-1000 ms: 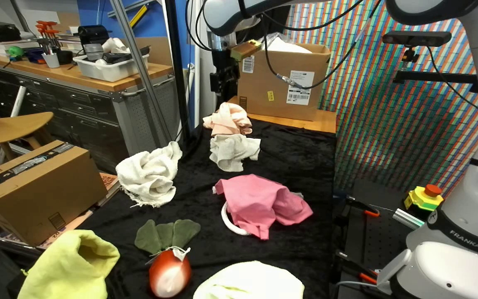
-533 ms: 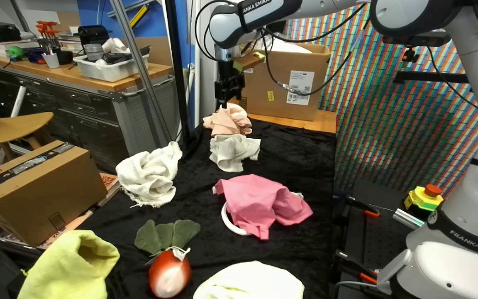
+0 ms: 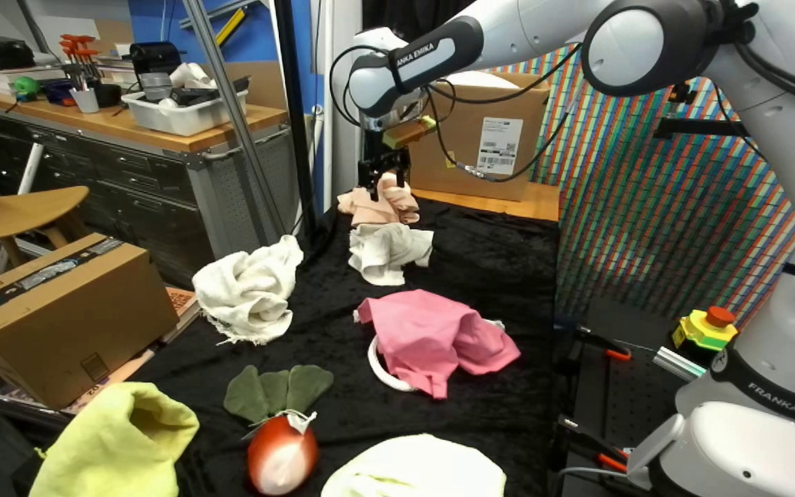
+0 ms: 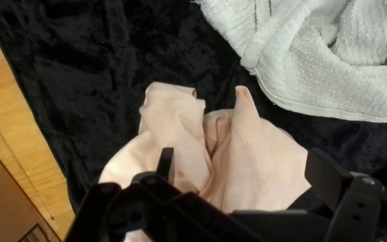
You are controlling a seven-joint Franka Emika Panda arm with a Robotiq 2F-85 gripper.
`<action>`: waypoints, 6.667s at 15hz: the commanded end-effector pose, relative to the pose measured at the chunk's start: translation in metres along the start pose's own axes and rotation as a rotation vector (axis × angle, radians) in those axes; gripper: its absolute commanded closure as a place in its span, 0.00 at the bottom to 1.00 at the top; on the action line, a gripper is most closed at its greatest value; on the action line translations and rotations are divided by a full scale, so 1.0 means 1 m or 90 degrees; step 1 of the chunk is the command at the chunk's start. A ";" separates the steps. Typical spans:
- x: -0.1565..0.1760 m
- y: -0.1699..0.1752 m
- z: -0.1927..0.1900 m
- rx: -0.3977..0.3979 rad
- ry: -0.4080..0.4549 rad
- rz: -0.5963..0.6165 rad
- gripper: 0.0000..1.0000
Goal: Place the t-shirts, towels and radish in a pile on the table
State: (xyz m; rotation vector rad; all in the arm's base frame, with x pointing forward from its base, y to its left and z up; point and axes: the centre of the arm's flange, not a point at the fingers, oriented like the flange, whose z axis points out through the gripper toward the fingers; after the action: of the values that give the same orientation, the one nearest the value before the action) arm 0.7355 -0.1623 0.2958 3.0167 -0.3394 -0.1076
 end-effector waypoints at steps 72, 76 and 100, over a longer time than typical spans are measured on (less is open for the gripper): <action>-0.229 -0.167 -0.156 -0.080 -0.101 -0.310 0.00; -0.210 -0.206 -0.166 -0.090 -0.044 -0.335 0.00; -0.138 -0.403 -0.051 0.010 0.187 -0.173 0.00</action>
State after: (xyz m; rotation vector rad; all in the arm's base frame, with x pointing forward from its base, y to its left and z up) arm 0.6744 0.2581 0.3166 3.0065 0.1528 0.2586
